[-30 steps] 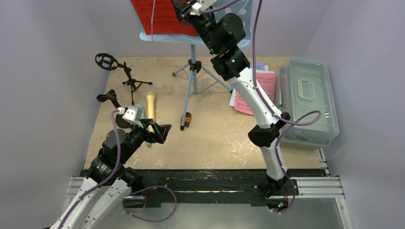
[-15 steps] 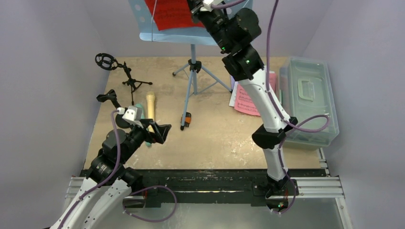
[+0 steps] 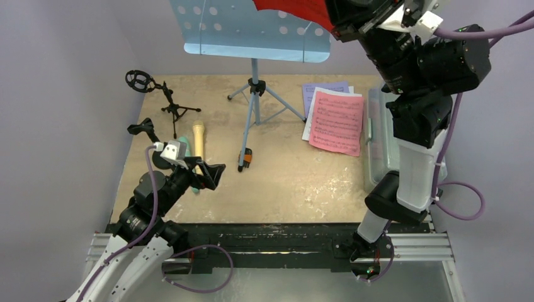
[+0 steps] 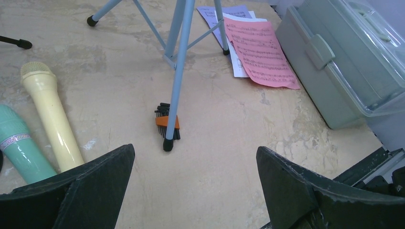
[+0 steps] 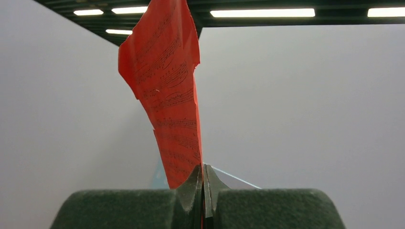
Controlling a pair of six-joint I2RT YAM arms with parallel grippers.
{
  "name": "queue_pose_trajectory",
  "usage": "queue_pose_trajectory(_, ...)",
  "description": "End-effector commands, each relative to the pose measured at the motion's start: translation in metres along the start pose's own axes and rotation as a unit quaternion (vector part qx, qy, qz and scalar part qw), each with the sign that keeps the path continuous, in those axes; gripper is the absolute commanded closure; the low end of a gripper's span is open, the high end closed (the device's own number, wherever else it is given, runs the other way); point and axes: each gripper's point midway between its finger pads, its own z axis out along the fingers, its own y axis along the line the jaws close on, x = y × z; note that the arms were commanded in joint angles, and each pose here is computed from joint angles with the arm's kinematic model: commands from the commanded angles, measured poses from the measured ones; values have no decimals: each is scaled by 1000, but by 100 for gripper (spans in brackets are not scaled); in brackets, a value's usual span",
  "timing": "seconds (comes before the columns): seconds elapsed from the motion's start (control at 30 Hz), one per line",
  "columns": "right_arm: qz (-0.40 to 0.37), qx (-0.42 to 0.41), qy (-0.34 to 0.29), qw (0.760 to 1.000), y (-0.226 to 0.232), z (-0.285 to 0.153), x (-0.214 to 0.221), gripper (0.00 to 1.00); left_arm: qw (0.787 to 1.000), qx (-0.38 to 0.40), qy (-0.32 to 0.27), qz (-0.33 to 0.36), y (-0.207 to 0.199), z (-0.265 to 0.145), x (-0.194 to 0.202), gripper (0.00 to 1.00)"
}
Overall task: Pack up the instrument practice props
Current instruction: Pick up the sheet music from the music stand.
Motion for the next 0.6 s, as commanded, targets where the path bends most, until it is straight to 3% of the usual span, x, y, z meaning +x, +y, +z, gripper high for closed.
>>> queue_pose_trajectory(0.0,27,-77,69,994,33,-12,35,100,1000,7,-19,3,-2,1,-8,1)
queue_pose_trajectory(0.57,35,-241,124,962,76,-82,30,100,1000,7,-20,3,-2,1,-8,1)
